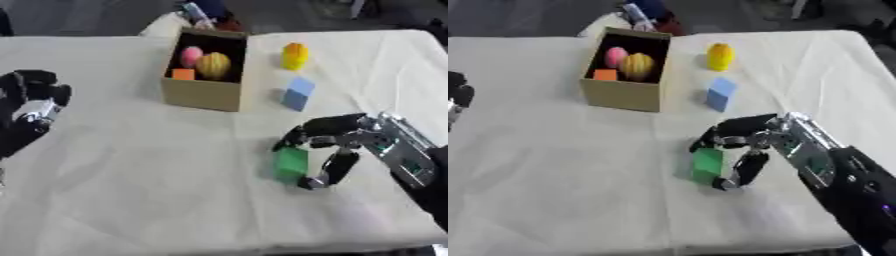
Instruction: Pick up objects on the table and place them in the box.
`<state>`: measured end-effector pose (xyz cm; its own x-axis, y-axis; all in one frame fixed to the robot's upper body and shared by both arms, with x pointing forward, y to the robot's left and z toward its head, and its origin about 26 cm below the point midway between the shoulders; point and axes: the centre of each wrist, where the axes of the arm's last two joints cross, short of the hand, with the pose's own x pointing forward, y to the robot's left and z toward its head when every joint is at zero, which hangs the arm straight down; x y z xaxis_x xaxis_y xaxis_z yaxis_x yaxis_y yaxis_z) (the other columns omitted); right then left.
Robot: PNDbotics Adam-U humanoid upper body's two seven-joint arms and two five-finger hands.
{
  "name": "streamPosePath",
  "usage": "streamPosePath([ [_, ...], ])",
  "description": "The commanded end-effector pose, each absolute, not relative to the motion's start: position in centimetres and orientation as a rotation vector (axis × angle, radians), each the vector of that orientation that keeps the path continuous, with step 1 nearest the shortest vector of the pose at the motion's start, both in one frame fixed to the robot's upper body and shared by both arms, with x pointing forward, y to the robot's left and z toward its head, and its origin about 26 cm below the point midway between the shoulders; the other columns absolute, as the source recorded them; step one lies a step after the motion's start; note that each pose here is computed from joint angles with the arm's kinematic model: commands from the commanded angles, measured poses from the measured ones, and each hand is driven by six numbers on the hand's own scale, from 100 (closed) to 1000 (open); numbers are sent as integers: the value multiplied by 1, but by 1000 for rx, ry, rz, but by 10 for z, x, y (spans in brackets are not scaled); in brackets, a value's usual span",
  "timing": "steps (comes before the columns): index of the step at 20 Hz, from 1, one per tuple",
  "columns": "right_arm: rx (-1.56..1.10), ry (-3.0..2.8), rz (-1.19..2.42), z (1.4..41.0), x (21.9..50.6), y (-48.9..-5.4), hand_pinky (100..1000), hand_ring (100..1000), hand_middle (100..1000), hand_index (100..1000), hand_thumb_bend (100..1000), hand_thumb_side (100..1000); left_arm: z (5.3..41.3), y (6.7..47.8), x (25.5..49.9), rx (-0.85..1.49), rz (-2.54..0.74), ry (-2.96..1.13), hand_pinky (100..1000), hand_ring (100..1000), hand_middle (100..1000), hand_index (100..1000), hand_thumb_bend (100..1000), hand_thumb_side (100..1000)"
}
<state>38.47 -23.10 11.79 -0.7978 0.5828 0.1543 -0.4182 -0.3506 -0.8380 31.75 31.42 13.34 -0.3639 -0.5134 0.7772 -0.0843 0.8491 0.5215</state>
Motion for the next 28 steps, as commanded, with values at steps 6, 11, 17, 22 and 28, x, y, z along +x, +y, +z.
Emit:
streamPosePath([
  [6,-365,-1398,2080,129,390,-239,635,599,542,722,194,185,143,315,317,454,-488,-1939,744,699,653,727,448,559],
  [11,-422,-1546,1973,159,392,-242,640,584,523,710,147,163,141,314,316,449,-486,-1936,743,700,653,726,444,562],
  [17,-487,-1651,1825,223,409,-248,673,605,528,712,144,135,138,310,314,421,-482,-1947,744,701,652,725,448,559],
  [22,-610,-1644,1662,249,441,-259,687,621,558,735,149,124,140,298,315,369,-487,-1992,746,705,655,725,457,555],
  [28,-809,-1571,1493,246,478,-272,705,659,616,812,141,126,148,282,318,300,-497,-2059,749,707,656,725,463,552],
])
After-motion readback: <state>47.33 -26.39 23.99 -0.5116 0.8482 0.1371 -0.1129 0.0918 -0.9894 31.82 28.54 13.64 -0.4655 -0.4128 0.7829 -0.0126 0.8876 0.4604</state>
